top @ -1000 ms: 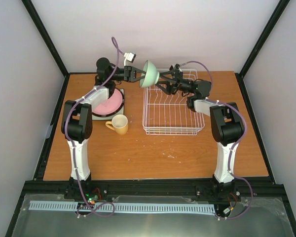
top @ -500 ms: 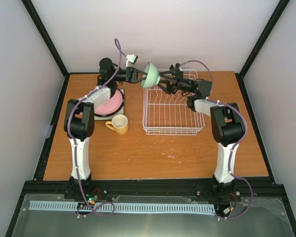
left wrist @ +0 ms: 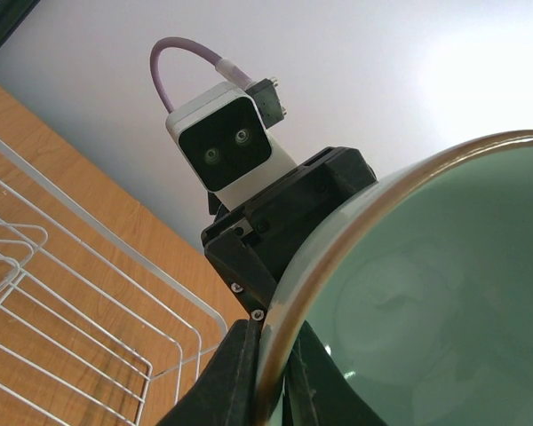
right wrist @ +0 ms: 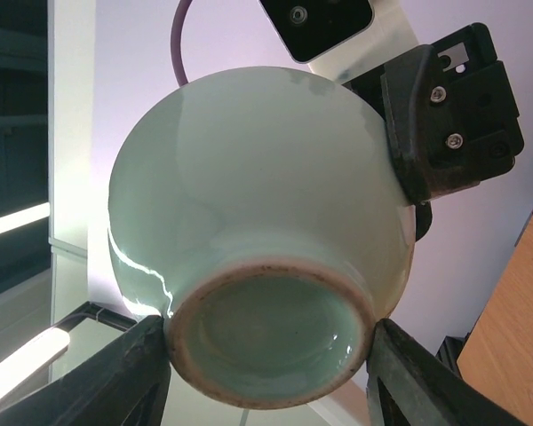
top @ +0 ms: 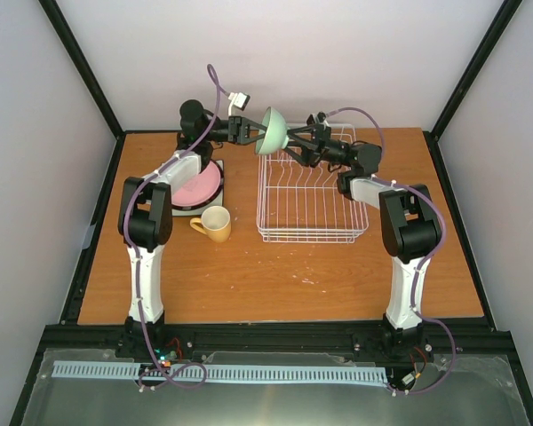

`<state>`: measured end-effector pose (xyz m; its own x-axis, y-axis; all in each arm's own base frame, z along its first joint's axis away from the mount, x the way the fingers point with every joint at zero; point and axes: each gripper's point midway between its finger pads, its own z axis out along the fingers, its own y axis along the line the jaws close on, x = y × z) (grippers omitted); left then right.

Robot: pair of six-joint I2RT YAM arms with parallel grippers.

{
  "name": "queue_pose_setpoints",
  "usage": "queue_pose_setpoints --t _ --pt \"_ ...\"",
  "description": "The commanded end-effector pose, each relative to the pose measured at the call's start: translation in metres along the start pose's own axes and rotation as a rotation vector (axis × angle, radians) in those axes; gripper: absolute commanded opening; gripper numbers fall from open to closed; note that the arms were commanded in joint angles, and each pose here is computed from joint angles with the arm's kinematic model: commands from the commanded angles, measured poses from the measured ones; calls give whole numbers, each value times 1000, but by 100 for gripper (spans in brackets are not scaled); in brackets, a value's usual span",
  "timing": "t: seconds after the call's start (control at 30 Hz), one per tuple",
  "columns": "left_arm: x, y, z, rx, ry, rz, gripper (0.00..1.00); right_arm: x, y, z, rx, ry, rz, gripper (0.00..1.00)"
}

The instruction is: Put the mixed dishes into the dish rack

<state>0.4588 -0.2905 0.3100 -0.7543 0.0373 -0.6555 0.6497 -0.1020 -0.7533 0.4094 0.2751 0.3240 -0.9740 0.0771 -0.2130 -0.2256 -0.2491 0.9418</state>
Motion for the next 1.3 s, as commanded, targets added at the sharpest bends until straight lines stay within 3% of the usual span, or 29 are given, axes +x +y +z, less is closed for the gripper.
queue_pose_setpoints --t 0.0,0.17,0.3,0.33,0.4,0.43,0.63,0.93,1.27 --pt "-9 0 9 2 -22 35 1 18 39 7 -76 60 -80 55" --pt "-4 1 14 8 -10 24 1 15 42 8 -83 59 -92 47" --pt "-1 3 16 9 -5 13 1 12 42 9 -87 56 -98 35" --pt "0 4 16 9 -4 11 2 12 42 9 -88 57 -99 30" --pt "1 6 16 5 -3 -1 5 13 42 9 -87 56 -98 8" --pt "1 7 16 3 -1 -2 5 12 41 9 -87 55 -95 4" --pt "1 9 16 -6 3 -1 10 10 41 9 -89 55 -103 3" --pt "0 13 17 -17 9 -9 29 6 38 7 -87 46 -108 3" --pt "-5 10 16 -22 27 0 42 5 30 -4 -64 28 -102 3"
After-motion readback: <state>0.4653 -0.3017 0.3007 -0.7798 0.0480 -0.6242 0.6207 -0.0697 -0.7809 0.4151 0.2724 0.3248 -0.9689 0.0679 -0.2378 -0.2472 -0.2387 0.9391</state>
